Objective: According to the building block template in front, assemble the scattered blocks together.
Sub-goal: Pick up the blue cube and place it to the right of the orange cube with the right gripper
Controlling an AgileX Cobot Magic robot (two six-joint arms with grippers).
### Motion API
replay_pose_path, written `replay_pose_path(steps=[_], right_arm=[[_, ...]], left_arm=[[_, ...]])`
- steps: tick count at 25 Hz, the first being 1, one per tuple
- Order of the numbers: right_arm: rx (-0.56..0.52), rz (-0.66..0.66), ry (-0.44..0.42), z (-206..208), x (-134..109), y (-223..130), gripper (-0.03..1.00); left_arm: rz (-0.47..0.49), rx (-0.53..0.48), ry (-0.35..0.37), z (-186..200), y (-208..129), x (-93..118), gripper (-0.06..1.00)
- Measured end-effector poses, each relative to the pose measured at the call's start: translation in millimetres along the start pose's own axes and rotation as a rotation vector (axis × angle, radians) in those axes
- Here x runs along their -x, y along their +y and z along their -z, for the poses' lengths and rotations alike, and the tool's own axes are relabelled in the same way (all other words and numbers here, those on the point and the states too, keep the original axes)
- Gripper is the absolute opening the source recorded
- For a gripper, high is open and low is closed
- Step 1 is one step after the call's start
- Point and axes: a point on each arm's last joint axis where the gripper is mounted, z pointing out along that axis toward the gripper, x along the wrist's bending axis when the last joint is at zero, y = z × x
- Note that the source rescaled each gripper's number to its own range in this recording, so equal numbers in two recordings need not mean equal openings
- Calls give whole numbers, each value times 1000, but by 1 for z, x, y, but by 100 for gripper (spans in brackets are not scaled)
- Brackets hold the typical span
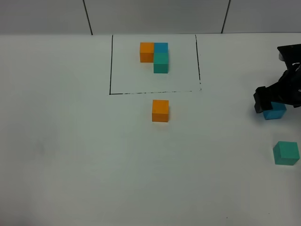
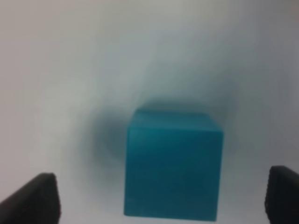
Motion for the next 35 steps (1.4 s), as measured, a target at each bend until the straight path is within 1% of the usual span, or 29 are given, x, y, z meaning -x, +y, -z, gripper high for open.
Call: replay_pose_path(steps=[7, 11, 14, 15, 17, 18, 19, 21, 22, 23, 25, 26, 27, 29, 32, 35], right_arm=[[2, 7, -8, -2, 1, 0, 77], [-26, 7, -7, -14, 1, -2, 77], [-24, 4, -8, -19, 1, -2, 77], [-21, 2, -9, -20, 1, -2, 75], [-18, -9, -10, -22, 1, -1, 66], [-19, -14, -9, -22, 1, -1, 58], [-19, -20, -10, -22, 1, -1, 46], [-19, -23, -10, -22, 1, -1, 18], [-19, -22, -9, -22, 1, -1, 0], [-18, -24, -9, -22, 1, -1, 2], [-17, -17, -10, -20, 0, 1, 1], [-14, 6, -12, -18, -2, 5, 1], [-7, 51, -16, -14, -6, 10, 1], [12, 216, -23, -2, -24, 25, 1], [-3, 613, -8, 18, -64, 43, 1], [-50, 945, 39, 31, -107, 52, 1]], left_arm=[[0, 0, 0, 0, 0, 0, 68], [0, 0, 0, 0, 0, 0, 68], [0, 0, 0, 0, 0, 0, 68], [0, 0, 0, 0, 0, 0, 68], [0, 0, 0, 0, 0, 0, 68], [0, 0, 0, 0, 0, 0, 68], [0, 0, 0, 0, 0, 0, 68], [0, 0, 0, 0, 0, 0, 68], [0, 0, 0, 0, 0, 0, 68], [0, 0, 0, 0, 0, 0, 68], [0, 0, 0, 0, 0, 0, 68], [0, 0, 0, 0, 0, 0, 68], [0, 0, 0, 0, 0, 0, 68], [0, 0, 0, 0, 0, 0, 68], [0, 0, 0, 0, 0, 0, 68], [0, 0, 0, 0, 0, 0, 68]])
